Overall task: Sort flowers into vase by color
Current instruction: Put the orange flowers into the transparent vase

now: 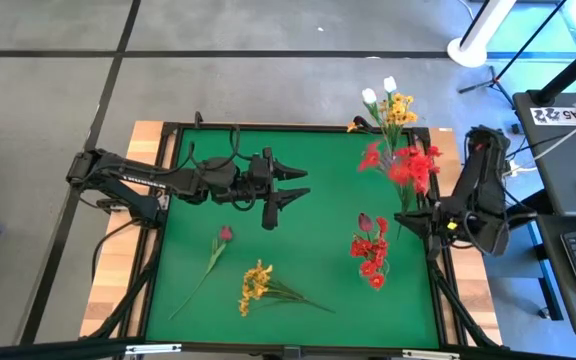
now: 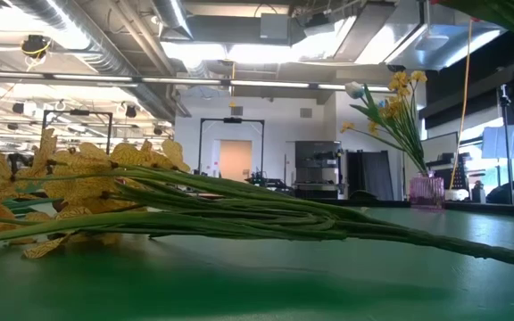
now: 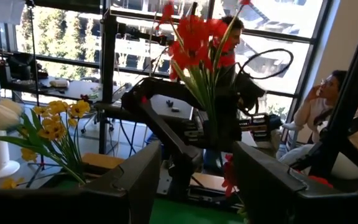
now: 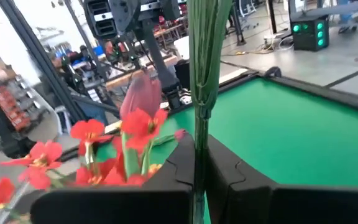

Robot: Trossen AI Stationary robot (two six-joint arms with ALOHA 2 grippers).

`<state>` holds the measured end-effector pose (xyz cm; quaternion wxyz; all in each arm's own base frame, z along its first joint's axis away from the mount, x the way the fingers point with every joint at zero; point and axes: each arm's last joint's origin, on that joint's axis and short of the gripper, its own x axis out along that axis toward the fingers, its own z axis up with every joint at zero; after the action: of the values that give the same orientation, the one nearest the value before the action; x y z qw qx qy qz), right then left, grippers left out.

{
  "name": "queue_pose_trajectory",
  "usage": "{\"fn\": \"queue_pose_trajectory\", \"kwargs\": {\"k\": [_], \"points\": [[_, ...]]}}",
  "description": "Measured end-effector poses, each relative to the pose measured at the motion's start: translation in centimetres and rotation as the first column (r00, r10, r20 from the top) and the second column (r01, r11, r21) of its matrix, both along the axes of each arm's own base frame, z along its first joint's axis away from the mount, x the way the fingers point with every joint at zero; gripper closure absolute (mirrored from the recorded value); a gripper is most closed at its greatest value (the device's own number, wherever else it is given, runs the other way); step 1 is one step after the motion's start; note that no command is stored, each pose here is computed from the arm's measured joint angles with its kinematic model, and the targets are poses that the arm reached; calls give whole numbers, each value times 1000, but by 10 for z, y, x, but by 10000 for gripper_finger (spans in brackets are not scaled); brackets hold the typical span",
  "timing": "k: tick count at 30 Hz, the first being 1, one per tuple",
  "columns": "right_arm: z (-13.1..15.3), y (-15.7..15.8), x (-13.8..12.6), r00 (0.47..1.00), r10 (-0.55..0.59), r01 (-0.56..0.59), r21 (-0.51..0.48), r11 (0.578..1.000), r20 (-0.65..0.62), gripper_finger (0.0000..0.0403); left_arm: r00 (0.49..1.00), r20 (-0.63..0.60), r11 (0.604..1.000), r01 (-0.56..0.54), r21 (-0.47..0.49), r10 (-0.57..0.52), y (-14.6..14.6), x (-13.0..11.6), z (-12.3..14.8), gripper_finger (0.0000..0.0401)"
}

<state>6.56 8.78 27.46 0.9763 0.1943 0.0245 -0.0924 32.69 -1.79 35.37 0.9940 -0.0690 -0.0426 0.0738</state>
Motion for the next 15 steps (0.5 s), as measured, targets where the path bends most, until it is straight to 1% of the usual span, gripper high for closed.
{"fn": "queue_pose_trajectory", "kwargs": {"k": [5,8,11,15], "points": [[-20,10,-3,1000,15,-16,96,995,17,392,1000,-9,1000,0,-1,0,0,0,-1,206],[-31,17,-3,999,22,-26,133,991,26,393,1000,-8,1000,0,-1,0,0,0,-1,206],[-37,24,0,999,14,-19,156,988,35,393,1000,-10,1000,0,-1,0,0,0,-1,206],[-41,32,2,999,8,-13,156,988,38,392,1000,-12,1000,-5,-1,5,0,0,-1,206]]}}
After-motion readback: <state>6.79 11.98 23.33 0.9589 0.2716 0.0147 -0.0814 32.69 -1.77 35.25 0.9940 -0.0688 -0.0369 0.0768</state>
